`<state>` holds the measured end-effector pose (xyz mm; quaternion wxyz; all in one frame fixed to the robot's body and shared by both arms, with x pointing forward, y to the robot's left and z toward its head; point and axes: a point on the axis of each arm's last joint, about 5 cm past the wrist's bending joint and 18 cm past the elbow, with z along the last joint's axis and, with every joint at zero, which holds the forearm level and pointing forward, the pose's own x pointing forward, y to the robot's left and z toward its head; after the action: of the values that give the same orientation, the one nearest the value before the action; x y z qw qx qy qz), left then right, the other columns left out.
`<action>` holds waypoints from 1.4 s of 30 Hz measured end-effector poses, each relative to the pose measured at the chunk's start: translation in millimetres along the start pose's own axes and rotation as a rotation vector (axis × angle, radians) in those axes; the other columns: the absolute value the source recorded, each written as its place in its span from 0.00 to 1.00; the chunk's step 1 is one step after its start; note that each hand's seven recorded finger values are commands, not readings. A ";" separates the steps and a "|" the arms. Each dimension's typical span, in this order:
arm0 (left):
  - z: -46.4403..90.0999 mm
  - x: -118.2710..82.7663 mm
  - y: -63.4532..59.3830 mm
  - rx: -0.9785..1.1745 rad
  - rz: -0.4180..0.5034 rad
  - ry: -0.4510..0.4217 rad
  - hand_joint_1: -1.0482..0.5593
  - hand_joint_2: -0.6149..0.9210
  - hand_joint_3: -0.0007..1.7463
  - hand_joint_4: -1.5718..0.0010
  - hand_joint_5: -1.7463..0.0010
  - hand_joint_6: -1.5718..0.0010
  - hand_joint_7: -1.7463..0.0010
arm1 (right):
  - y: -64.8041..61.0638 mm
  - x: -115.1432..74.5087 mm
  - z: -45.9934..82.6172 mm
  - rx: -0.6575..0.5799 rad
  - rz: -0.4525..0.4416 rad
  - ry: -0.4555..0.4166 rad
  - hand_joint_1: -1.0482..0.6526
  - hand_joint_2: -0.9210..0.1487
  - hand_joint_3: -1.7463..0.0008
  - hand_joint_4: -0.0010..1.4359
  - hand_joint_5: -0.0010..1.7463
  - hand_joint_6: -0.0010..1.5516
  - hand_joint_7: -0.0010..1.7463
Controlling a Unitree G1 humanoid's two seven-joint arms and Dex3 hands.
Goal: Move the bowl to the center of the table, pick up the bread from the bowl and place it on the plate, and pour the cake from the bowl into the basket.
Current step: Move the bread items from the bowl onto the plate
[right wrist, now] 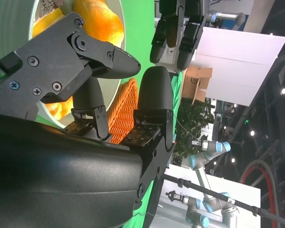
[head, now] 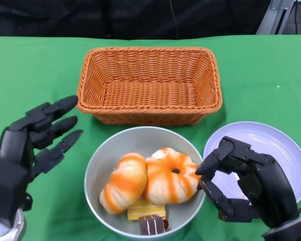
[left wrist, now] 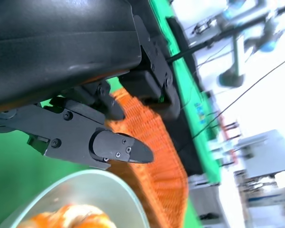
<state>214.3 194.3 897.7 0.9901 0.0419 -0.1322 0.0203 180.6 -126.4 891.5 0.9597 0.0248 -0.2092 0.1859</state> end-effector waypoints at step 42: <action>-46.0 -17.2 1.6 -0.154 -0.053 -0.133 0.54 1.00 0.17 0.46 0.30 0.41 0.50 | -11.4 13.7 12.8 -0.187 0.085 -0.062 0.49 0.45 0.45 0.50 0.80 0.47 0.63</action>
<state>209.6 199.4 849.2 0.9796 -0.0295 -0.1977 -0.0192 191.4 -133.9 909.2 0.9421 -0.0679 -0.2562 0.2054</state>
